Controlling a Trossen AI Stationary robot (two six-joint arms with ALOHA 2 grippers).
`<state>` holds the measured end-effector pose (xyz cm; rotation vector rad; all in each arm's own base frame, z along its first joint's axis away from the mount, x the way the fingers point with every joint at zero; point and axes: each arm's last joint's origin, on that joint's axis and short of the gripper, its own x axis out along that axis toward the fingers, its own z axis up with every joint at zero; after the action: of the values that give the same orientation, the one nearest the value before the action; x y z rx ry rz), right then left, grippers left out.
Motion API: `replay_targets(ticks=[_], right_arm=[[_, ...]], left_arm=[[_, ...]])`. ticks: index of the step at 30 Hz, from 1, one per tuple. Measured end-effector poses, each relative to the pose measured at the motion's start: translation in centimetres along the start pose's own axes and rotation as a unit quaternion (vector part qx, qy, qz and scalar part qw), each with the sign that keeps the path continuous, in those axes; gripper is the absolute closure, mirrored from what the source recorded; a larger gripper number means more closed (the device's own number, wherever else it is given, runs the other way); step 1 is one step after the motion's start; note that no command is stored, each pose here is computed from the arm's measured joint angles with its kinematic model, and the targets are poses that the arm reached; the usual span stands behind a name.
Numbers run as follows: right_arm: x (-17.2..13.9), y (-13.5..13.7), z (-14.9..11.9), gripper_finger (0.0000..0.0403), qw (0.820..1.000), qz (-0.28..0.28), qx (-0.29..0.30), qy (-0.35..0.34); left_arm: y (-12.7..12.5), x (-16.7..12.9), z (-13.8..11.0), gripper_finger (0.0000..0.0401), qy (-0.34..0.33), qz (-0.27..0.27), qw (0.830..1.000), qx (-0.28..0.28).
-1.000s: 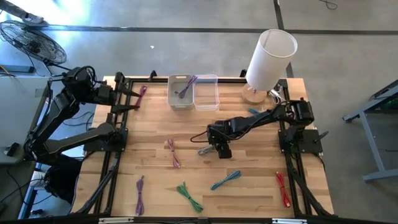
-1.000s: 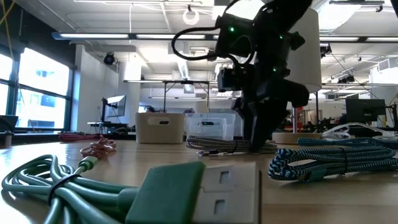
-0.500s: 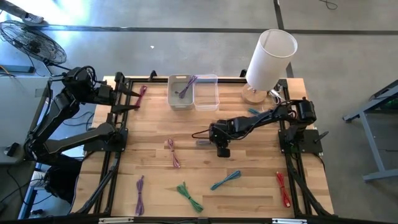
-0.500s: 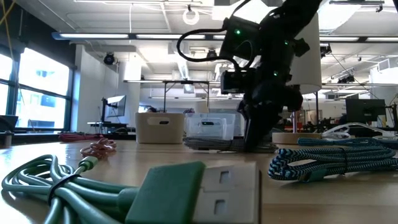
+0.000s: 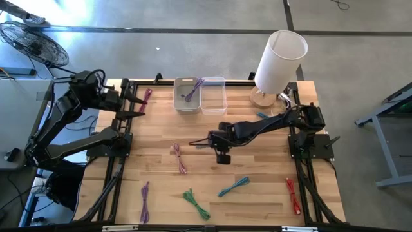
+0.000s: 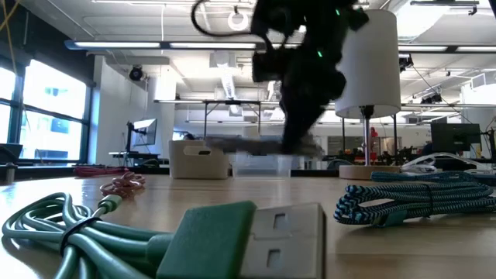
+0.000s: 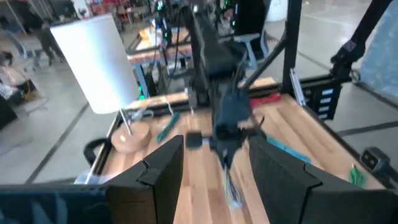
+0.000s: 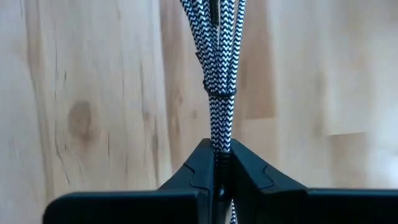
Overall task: Pick & Place USB Port
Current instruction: Put the black and white USB cable into the white transparent bin
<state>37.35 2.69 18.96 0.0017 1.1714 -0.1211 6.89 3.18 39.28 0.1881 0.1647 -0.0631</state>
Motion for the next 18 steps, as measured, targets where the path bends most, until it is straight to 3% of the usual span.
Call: replay_targets(ticks=[8, 14, 18], right_arm=[[-6.8, -0.7, 4.9, 0.0383, 0.994, -0.074, 0.068, -0.052], [-11.4, -3.3, 6.9, 0.0383, 0.967, -0.146, 0.184, -0.097], [-13.1, -5.5, 7.3, 0.0383, 0.946, -0.164, 0.257, -0.105]], left_arm=[[0.1, 0.0, -0.7, 0.0222, 0.047, 0.052, 0.997, -0.015], [0.3, -0.1, -0.9, 0.0222, 0.065, 0.084, 0.994, -0.019], [0.3, -0.1, -0.9, 0.0222, 0.067, 0.087, 0.994, -0.020]])
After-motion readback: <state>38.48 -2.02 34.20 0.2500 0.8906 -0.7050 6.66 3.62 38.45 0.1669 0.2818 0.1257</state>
